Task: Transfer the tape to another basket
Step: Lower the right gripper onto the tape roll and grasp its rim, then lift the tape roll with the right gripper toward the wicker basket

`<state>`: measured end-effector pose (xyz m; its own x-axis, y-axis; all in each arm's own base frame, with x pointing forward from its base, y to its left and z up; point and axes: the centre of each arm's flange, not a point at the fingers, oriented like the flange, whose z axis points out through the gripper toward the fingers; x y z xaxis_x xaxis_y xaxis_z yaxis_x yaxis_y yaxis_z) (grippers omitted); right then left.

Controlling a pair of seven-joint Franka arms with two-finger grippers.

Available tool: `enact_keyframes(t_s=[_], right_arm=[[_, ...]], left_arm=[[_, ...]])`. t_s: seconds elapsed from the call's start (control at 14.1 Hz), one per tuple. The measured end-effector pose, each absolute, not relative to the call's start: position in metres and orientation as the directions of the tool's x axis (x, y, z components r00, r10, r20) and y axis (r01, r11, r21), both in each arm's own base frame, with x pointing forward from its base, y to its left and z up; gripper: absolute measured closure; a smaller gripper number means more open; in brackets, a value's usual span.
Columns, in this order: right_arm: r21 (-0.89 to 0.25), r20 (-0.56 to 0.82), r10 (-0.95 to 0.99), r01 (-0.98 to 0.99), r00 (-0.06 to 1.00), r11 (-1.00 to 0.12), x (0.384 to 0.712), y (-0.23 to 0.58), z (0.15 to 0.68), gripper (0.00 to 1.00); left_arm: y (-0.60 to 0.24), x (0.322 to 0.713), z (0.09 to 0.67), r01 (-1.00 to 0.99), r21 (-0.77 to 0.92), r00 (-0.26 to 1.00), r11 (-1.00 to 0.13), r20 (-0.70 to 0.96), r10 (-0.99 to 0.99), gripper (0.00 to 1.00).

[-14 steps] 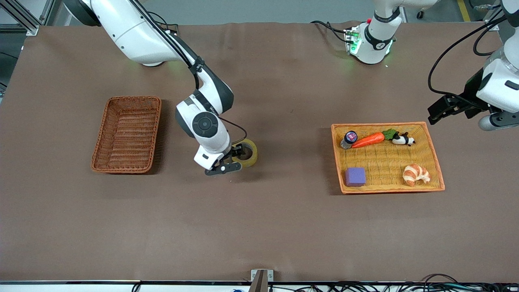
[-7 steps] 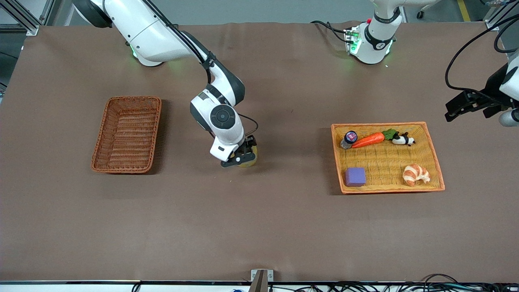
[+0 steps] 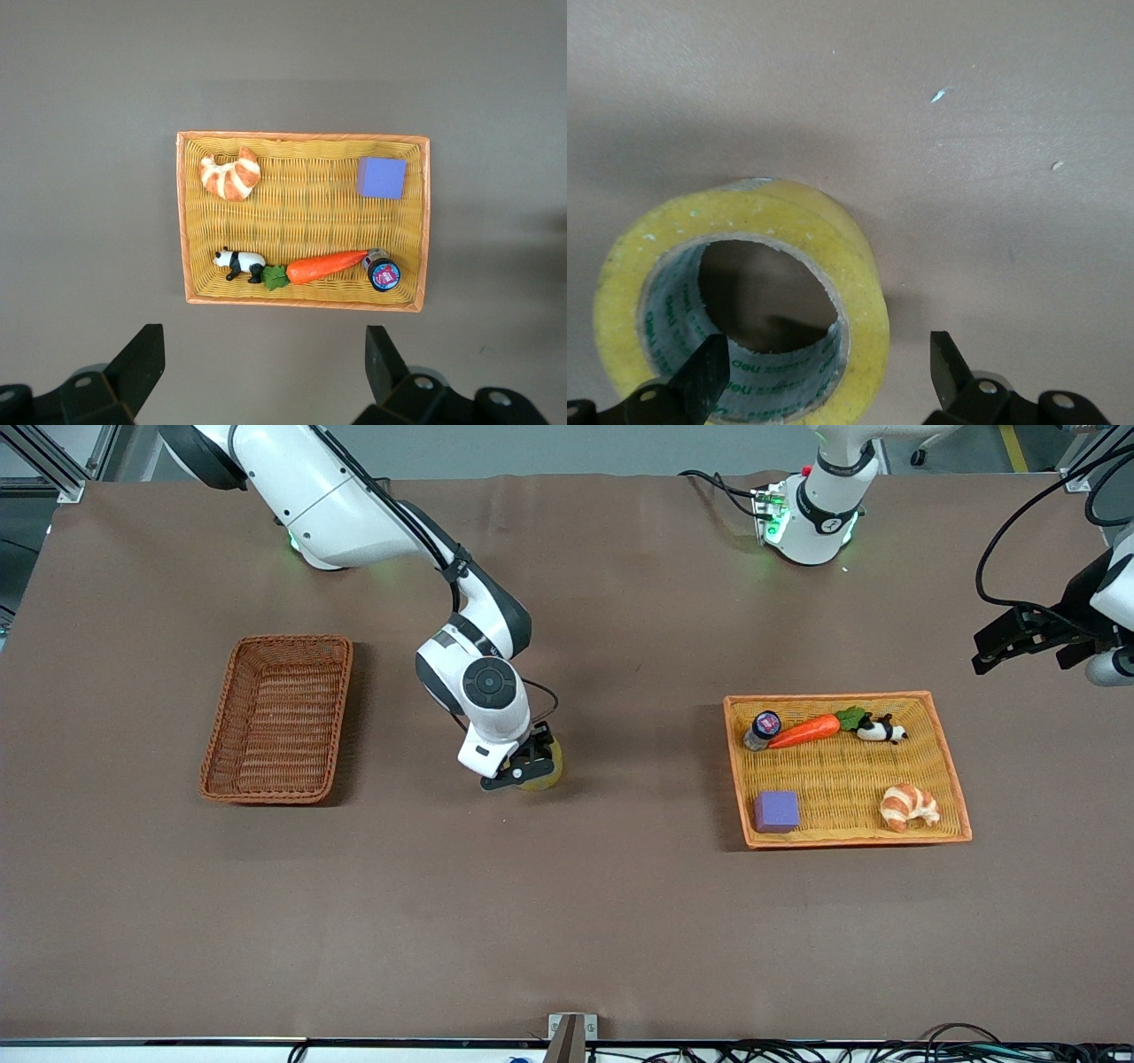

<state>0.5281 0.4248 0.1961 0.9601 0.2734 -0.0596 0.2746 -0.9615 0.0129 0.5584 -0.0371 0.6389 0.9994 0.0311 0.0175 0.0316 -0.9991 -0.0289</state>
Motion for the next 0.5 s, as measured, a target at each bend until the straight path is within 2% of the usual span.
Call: enact_keyframes(t_s=[0.14, 0.28, 0.36, 0.5], right_arm=[[0.035, -0.051, 0.260, 0.262, 0.964, -0.964, 0.5275, 0.4241, 0.1882, 0.00], [0.036, -0.041, 0.243, 0.244, 0.969, -0.969, 0.5276, 0.4249, 0.1834, 0.05], [0.036, -0.040, 0.238, 0.239, 0.971, -0.970, 0.5278, 0.4248, 0.1830, 0.11], [0.035, -0.036, 0.232, 0.233, 0.972, -0.972, 0.5292, 0.4250, 0.1846, 0.34]], left_arm=[[-0.0373, 0.5581, 0.6381, 0.031, -0.029, 0.999, -0.999, 0.014, 0.031, 0.00], [-0.0378, 0.5575, 0.6375, 0.030, -0.030, 1.000, -0.999, 0.008, 0.030, 0.00], [-0.0383, 0.5569, 0.6369, 0.029, -0.030, 1.000, -0.999, 0.003, 0.029, 0.00], [-0.0403, 0.5563, 0.6363, 0.025, -0.031, 1.000, -0.999, -0.002, 0.025, 0.00]])
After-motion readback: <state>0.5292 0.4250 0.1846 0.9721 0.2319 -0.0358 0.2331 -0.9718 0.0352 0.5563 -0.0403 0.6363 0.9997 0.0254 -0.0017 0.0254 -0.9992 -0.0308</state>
